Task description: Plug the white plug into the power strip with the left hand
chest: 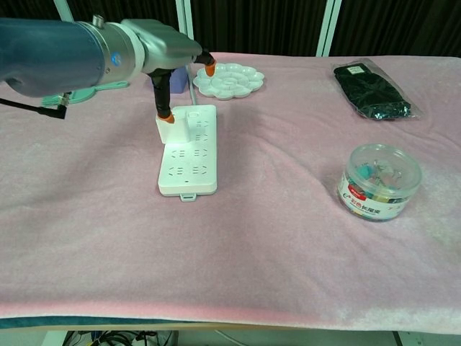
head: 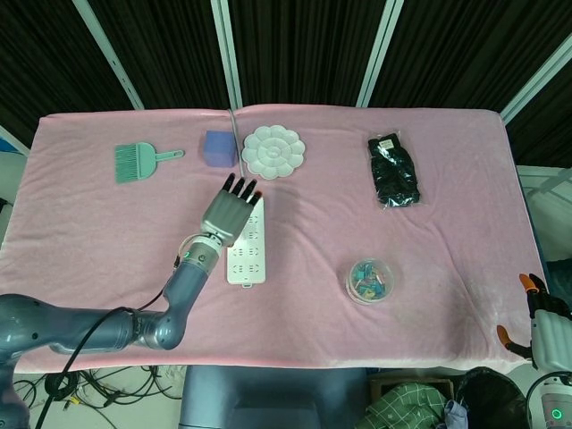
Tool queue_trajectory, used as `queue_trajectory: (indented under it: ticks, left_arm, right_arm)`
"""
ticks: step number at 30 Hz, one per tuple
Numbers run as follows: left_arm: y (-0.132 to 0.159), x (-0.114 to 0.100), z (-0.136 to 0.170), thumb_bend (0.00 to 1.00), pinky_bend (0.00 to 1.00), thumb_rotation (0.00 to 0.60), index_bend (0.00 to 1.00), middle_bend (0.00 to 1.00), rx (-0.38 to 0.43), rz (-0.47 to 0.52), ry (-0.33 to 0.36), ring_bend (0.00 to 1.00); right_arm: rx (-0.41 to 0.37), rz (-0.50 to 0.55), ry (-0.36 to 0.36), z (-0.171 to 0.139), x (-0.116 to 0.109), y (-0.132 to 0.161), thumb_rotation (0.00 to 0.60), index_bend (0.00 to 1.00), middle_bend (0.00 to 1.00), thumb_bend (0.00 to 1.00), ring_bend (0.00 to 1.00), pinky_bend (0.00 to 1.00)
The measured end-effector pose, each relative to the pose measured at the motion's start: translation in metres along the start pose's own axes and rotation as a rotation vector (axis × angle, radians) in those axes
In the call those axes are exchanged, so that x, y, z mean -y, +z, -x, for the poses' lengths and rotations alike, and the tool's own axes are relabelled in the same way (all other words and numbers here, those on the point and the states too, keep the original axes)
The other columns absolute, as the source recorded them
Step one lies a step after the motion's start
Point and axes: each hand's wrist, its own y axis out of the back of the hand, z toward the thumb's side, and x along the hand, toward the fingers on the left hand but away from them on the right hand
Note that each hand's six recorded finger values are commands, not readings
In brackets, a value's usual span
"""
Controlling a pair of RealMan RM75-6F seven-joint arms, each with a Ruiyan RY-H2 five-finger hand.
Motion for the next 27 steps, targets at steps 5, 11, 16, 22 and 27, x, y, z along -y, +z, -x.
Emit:
queue_trajectory:
  ticks: [5, 11, 16, 22, 27]
  left_arm:
    - [-0.027, -0.009, 0.038, 0.13, 0.0, 0.6, 0.11, 0.0, -0.049, 0.01, 0.003, 0.0]
    - [-0.076, 0.011, 0.113, 0.13, 0.0, 0.6, 0.11, 0.0, -0.091, 0.073, 0.014, 0.0]
    - [-0.129, 0.045, 0.175, 0.13, 0.0, 0.6, 0.11, 0.0, -0.179, 0.19, 0.087, 0.0]
    - [-0.175, 0.094, 0.248, 0.13, 0.0, 0.6, 0.11, 0.0, -0.249, 0.357, 0.159, 0.0]
    - [-0.2, 0.131, 0.3, 0.13, 0.0, 0.6, 0.11, 0.0, -0.303, 0.383, 0.169, 0.0]
  right_arm:
    - [-0.001, -0.007, -0.006, 0.0, -0.001, 0.0, 0.6, 0.0, 0.04, 0.23, 0.18, 0.14]
    - [-0.007, -0.018, -0.019, 0.0, -0.002, 0.003, 0.6, 0.0, 0.04, 0.23, 0.18, 0.14]
    - [-0.025, -0.033, -0.038, 0.001, -0.003, 0.006, 0.6, 0.0, 0.03, 0.22, 0.17, 0.14]
    - [-0.06, -0.044, -0.07, 0.001, -0.006, 0.01, 0.6, 0.0, 0.02, 0.2, 0.16, 0.14]
    - [-0.101, -0.052, -0.093, 0.001, -0.008, 0.014, 0.6, 0.0, 0.01, 0.19, 0.16, 0.14]
